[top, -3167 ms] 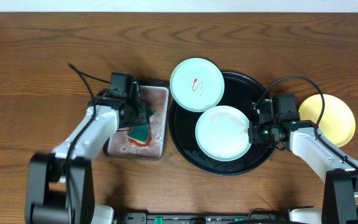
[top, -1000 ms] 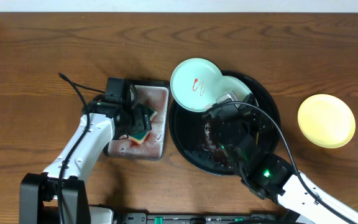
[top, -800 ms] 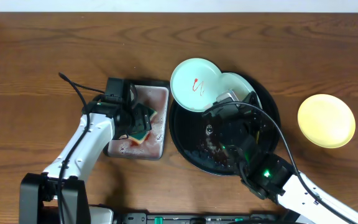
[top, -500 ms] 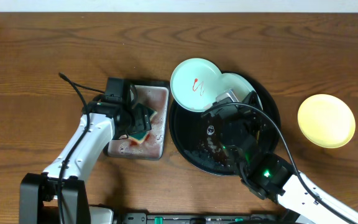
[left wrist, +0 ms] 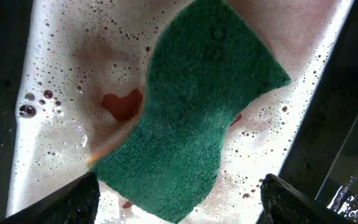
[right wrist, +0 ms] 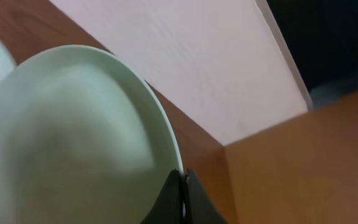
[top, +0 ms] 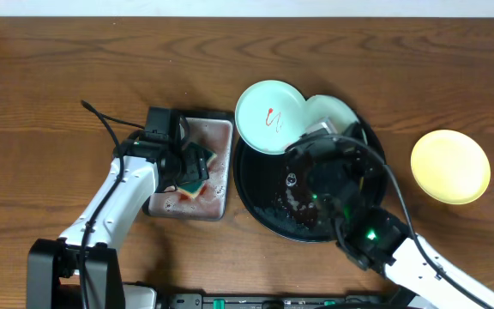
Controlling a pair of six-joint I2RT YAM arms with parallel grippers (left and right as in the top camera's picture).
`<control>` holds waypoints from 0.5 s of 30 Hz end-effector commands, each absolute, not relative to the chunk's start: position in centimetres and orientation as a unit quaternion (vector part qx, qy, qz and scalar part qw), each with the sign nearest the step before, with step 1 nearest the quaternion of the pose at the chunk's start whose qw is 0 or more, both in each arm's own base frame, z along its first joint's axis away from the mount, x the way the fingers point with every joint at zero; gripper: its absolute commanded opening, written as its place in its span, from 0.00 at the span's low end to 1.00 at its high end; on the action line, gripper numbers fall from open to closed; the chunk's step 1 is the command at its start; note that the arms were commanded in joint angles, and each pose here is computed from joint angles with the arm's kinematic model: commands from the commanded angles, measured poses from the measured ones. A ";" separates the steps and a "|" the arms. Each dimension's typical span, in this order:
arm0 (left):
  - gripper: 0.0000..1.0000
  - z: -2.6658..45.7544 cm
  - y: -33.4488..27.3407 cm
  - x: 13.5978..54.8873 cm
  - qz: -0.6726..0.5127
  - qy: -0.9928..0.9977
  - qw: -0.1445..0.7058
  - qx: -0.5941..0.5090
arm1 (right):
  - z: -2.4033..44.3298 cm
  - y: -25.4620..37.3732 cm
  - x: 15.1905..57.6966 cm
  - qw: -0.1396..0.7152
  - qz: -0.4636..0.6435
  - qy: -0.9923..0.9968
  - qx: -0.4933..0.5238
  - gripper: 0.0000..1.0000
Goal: Clean dirty plates on tray and stack at the side
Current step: 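Carry the plate right and stack it on the yellow plate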
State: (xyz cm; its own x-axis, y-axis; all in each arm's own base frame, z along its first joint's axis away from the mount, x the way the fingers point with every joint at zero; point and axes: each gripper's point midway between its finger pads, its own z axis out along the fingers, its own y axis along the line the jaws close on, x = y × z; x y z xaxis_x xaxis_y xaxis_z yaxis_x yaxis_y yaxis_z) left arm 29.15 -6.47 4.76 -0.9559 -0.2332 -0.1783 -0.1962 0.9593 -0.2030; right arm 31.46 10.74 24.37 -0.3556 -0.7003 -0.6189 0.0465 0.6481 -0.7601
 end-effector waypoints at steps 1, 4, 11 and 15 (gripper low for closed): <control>0.83 4.3 -6.2 28.8 -0.087 0.985 0.093 -0.114 | 25.1 7.7 32.1 0.545 -0.332 0.763 -0.104 0.01; 0.83 4.3 -6.2 28.8 -0.087 0.985 0.093 -0.114 | 23.9 4.9 32.6 0.543 -0.298 0.785 -0.016 0.01; 0.83 4.3 -6.2 28.8 -0.087 0.985 0.093 -0.114 | 18.6 -2.6 33.3 0.476 -0.191 0.846 0.145 0.01; 0.83 4.3 -6.2 28.8 -0.087 0.985 0.093 -0.114 | 17.2 -8.0 32.5 0.446 -0.177 0.844 0.241 0.01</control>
